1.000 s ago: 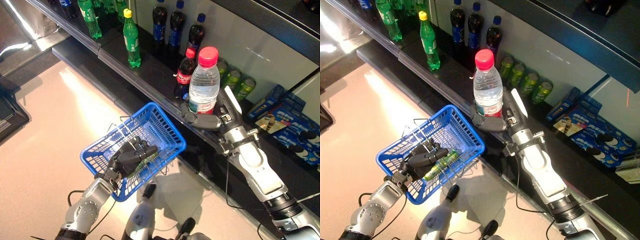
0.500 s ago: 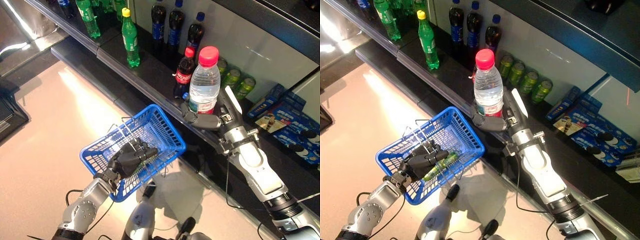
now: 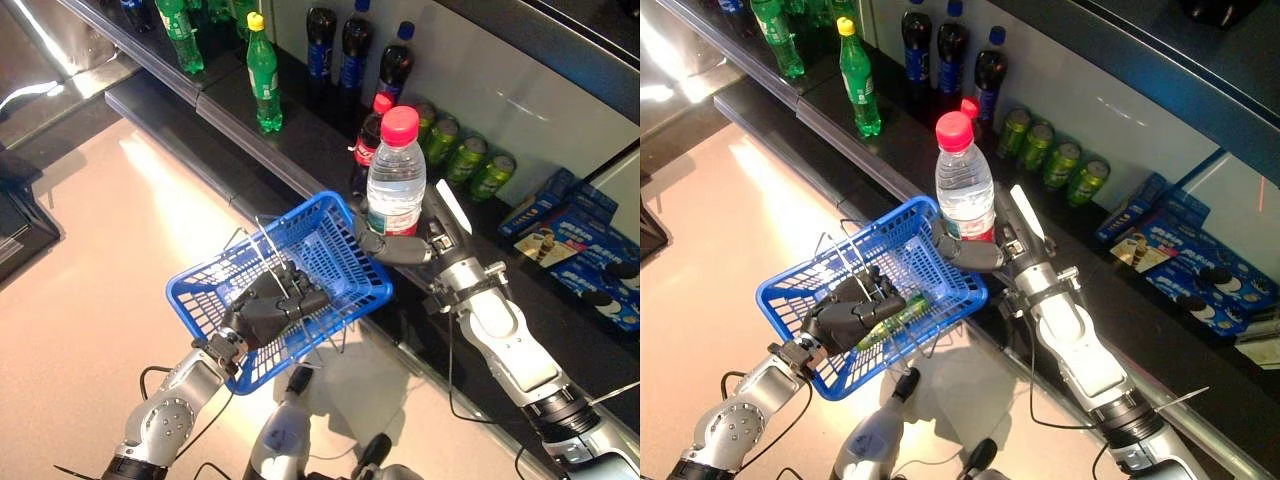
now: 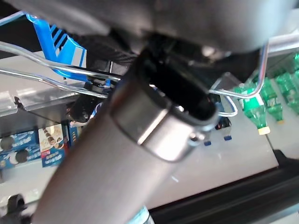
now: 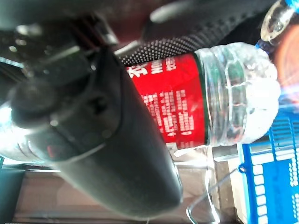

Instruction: Pick up the drink and place into the basket.

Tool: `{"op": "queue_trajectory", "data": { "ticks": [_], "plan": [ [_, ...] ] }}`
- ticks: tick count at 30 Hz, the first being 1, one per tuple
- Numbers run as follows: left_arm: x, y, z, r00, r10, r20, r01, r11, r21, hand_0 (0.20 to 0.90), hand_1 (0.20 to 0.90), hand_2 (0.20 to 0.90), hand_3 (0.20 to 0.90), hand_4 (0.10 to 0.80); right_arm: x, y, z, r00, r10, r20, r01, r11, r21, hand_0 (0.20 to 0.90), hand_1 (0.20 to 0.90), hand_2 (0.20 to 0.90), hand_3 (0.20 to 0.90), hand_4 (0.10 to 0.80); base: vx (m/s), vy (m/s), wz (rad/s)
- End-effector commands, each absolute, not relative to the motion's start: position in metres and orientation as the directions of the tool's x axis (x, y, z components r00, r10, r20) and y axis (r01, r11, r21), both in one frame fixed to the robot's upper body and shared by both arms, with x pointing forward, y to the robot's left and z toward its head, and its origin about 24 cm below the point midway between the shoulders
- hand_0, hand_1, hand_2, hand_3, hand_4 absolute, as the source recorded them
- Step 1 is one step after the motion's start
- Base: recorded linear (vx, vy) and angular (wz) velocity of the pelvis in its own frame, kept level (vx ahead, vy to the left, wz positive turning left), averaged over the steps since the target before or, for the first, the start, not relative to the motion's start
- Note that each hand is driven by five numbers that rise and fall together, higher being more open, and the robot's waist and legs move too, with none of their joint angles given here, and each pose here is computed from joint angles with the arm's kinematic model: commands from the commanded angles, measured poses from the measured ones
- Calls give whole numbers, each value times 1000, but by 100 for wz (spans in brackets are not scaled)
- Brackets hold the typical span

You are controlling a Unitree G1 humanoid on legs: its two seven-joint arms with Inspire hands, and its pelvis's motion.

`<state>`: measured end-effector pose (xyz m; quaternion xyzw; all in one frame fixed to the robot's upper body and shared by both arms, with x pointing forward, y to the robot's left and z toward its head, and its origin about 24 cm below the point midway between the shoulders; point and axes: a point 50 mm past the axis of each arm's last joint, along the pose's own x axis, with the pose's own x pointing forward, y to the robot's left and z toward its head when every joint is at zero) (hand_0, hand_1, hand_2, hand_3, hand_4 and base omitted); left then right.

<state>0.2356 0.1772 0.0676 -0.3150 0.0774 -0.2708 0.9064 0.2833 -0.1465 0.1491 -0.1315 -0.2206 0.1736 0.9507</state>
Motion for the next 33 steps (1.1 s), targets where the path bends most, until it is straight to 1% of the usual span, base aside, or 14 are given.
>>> {"op": "queue_trajectory", "data": {
  "ticks": [1, 16, 26, 33],
  "plan": [
    [222, 126, 154, 475, -697, 537, 865, 258, -430, 300, 300, 300, 200, 100, 267, -131, 192, 645, 453, 615, -299, 891, -342, 300, 300, 300, 200, 100, -8, 4, 11],
    [214, 112, 165, 349, -735, 581, 918, 144, -369, 300, 300, 300, 200, 100, 272, -121, 176, 677, 499, 541, -324, 862, -389, 300, 300, 300, 200, 100, -2, 2, 2],
    [209, 104, 174, 265, -745, 612, 947, 82, -310, 300, 300, 300, 200, 100, 278, -116, 150, 738, 522, 427, -327, 831, -451, 300, 300, 300, 200, 100, 0, 0, 0],
    [207, 104, 178, 230, -743, 628, 958, 58, -282, 300, 300, 300, 200, 100, 282, -116, 125, 790, 518, 329, -335, 813, -475, 300, 300, 300, 200, 100, -2, 5, 2]
  ]
}}
